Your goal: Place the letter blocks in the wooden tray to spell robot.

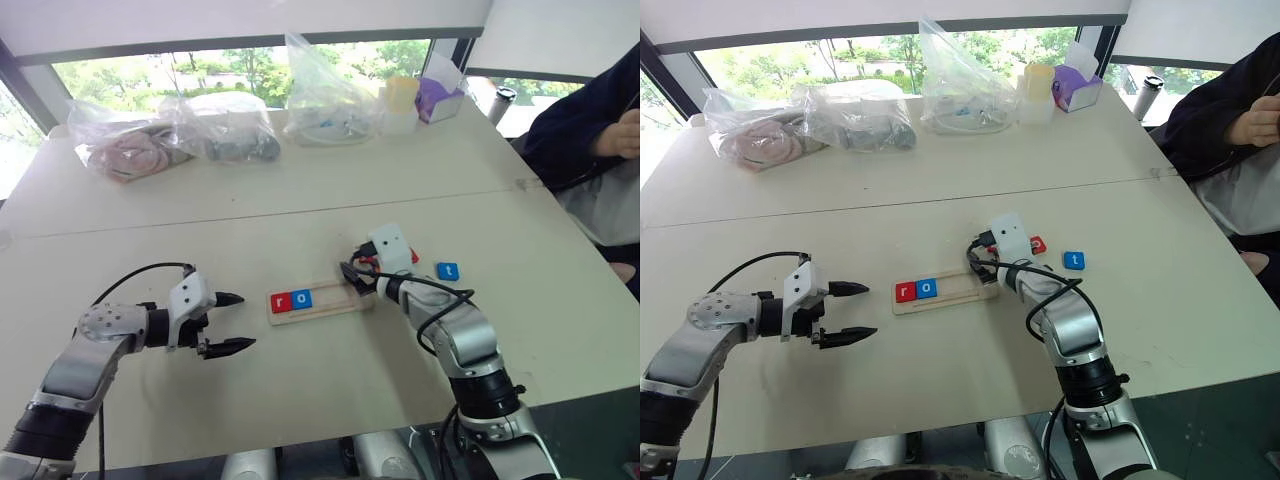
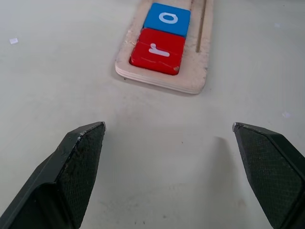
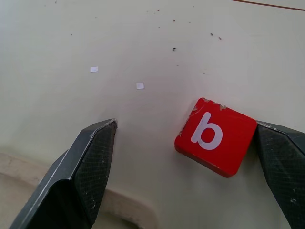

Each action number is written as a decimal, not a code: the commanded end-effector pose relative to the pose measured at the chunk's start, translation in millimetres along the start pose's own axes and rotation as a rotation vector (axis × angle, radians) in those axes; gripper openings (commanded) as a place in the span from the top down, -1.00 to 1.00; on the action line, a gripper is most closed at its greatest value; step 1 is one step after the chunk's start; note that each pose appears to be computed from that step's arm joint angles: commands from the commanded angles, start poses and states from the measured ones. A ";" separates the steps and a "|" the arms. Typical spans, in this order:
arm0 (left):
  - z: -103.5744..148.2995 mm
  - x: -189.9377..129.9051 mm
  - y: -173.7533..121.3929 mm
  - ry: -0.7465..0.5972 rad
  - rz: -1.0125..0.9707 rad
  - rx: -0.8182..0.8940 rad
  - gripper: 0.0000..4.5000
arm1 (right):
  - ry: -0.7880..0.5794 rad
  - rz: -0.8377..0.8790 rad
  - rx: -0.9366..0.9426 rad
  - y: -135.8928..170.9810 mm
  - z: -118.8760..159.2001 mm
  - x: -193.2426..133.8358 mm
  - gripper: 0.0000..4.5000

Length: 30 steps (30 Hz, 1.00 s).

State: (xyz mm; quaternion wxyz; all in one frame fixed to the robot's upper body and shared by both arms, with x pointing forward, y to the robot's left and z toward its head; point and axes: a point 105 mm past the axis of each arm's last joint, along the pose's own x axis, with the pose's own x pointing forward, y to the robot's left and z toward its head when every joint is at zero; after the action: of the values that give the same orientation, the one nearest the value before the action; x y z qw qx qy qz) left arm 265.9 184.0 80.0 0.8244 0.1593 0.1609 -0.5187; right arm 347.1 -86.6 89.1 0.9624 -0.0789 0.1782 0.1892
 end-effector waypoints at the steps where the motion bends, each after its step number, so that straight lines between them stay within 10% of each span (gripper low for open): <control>1: 9.5 -0.2 1.7 -0.027 0.019 0.028 -0.99 | 0.016 -0.036 0.027 -1.8 -0.9 -0.3 -1.00; 9: 7.9 2.2 1.3 -0.030 0.027 0.027 -1.00 | 0.038 -0.095 0.064 -8.6 -0.1 0.2 0.49; 21: 8.9 4.4 -9.5 -0.040 -0.047 0.019 -1.00 | 0.033 -0.098 0.007 -33.5 14.3 -76.3 0.50; 30: 11.1 15.4 -13.0 -0.054 -0.076 0.017 -1.00 | 0.195 -0.122 0.127 -27.6 -29.6 -109.5 0.50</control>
State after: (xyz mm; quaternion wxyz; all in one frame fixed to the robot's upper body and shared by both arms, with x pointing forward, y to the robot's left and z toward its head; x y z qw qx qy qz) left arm 261.0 166.5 76.8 0.8106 0.1401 0.1515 -0.5480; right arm 254.7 -153.1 101.5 0.9483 -0.0569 0.2863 0.1243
